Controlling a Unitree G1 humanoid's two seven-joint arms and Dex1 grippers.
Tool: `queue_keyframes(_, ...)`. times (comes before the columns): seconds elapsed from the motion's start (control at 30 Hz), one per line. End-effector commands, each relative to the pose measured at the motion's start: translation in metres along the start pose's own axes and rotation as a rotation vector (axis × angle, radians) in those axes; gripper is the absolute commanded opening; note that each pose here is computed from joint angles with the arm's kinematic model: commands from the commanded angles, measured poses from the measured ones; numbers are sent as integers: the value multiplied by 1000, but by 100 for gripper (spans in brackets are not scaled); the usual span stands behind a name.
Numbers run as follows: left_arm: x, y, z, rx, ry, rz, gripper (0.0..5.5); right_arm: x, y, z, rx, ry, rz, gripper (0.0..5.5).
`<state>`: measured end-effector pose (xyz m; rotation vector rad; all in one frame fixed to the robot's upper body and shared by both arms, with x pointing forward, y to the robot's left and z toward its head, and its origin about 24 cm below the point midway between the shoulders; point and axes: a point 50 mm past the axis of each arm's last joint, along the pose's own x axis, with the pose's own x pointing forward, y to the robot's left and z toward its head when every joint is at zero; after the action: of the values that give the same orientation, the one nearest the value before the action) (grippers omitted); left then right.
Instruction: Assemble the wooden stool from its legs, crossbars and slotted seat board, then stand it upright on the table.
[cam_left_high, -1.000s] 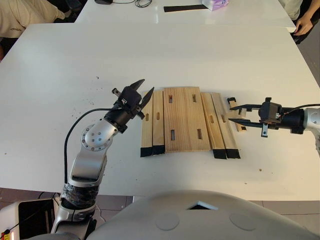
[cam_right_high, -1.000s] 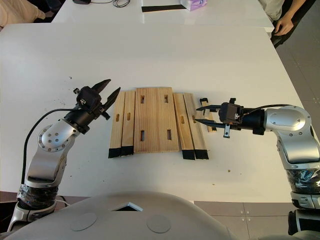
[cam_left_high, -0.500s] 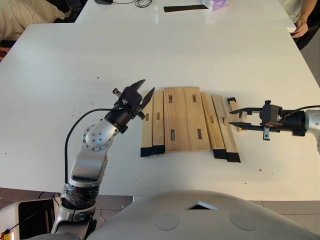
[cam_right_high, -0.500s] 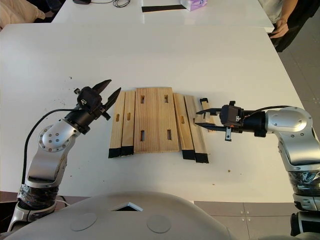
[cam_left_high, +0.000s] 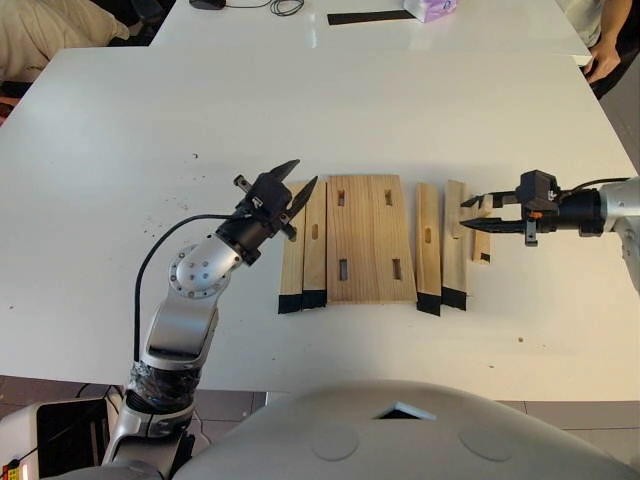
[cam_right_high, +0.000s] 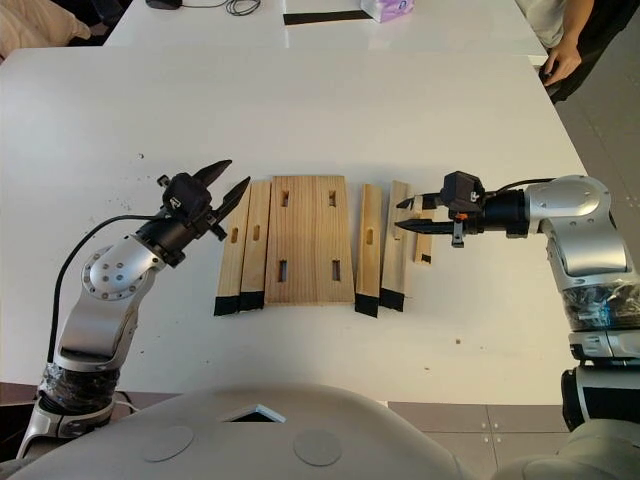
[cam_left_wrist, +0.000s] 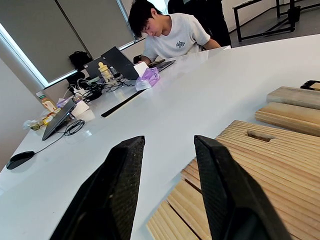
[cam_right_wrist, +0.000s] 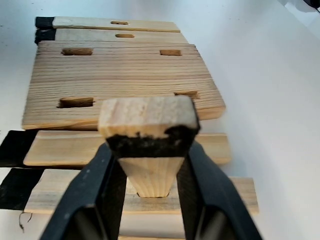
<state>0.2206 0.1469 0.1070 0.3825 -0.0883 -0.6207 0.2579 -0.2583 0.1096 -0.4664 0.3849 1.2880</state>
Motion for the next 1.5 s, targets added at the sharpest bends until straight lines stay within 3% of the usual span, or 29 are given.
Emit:
queue_keyframes(0.03,0,-1,0,7,3,-23,184,15,15,-42,198,111,62,131)
queue_keyframes(0.4,7,3,1,20,-8,-68,184,32,30,-81,418,123,61,131)
queue_keyframes(0.67,10,5,2,24,-15,-81,184,35,34,-85,412,108,-3,131)
queue_keyframes(0.7,10,5,3,23,-16,-82,184,38,33,-85,404,105,-14,167)
queue_keyframes(0.87,10,5,2,21,-15,-75,184,43,30,-82,357,69,-89,248)
queue_keyframes(1.0,10,6,1,21,-17,-57,184,35,18,-68,287,19,-156,301)
queue_keyframes(1.2,8,5,0,16,-16,-13,184,8,6,-11,236,-182,-213,301)
queue_keyframes(1.5,5,3,-1,8,-22,32,184,-14,22,66,135,-337,-198,301)
